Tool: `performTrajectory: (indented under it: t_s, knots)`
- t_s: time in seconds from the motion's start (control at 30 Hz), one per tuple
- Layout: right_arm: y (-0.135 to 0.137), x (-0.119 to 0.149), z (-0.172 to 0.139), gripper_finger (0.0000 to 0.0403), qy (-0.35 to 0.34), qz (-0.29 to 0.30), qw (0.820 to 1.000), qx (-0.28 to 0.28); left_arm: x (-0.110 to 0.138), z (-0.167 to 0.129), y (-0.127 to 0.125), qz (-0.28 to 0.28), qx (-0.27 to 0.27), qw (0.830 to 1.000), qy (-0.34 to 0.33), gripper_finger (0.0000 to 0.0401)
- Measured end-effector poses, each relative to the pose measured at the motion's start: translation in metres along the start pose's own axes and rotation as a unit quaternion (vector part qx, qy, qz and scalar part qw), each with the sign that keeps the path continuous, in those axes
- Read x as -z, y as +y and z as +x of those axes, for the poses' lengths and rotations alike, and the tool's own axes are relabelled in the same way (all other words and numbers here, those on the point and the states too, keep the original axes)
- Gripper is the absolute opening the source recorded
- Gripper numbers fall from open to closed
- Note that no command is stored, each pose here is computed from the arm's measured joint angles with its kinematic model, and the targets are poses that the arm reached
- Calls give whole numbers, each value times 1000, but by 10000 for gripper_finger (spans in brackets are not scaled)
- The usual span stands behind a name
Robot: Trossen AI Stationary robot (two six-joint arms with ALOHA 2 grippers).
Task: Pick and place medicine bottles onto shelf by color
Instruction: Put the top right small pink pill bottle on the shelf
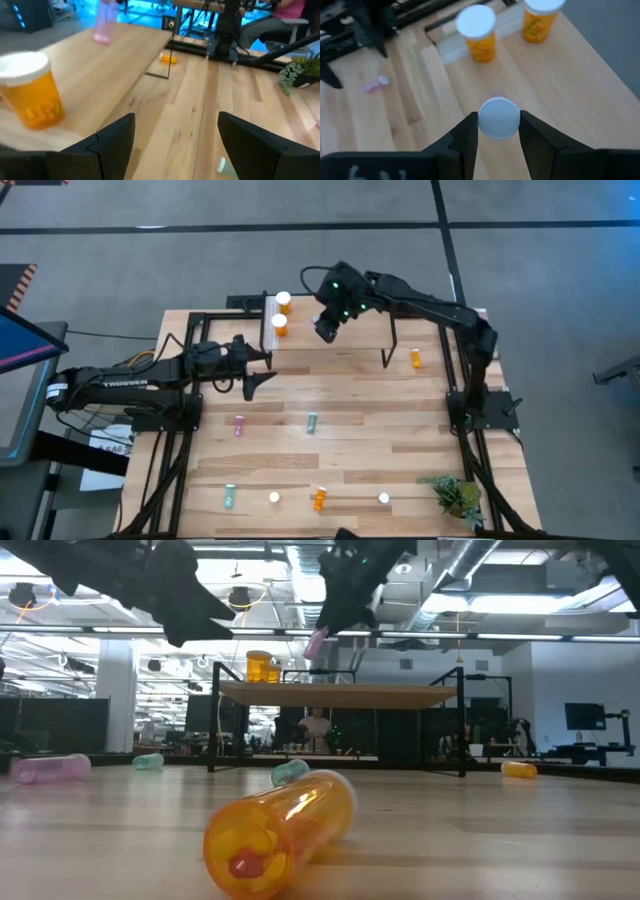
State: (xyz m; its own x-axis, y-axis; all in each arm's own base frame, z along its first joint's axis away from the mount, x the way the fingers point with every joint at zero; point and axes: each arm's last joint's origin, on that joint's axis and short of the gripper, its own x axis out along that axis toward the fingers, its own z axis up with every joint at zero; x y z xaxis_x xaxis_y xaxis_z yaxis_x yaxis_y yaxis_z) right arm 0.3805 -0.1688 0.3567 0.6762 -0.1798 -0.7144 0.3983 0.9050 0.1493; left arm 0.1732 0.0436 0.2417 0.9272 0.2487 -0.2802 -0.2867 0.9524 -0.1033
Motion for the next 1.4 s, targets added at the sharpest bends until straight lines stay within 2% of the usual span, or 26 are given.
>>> performTrajectory:
  t_s: [0.53,1.2,1.4]
  knots:
    - [-49,-20,30,157,-11,37,999,35,6,0,1,-30,-9,999,31,270]
    - [-49,-18,30,157,3,42,998,36,7,0,1,-37,-14,999,36,270]
    - [-48,-11,45,157,29,40,998,34,7,0,1,-37,-14,999,35,270]
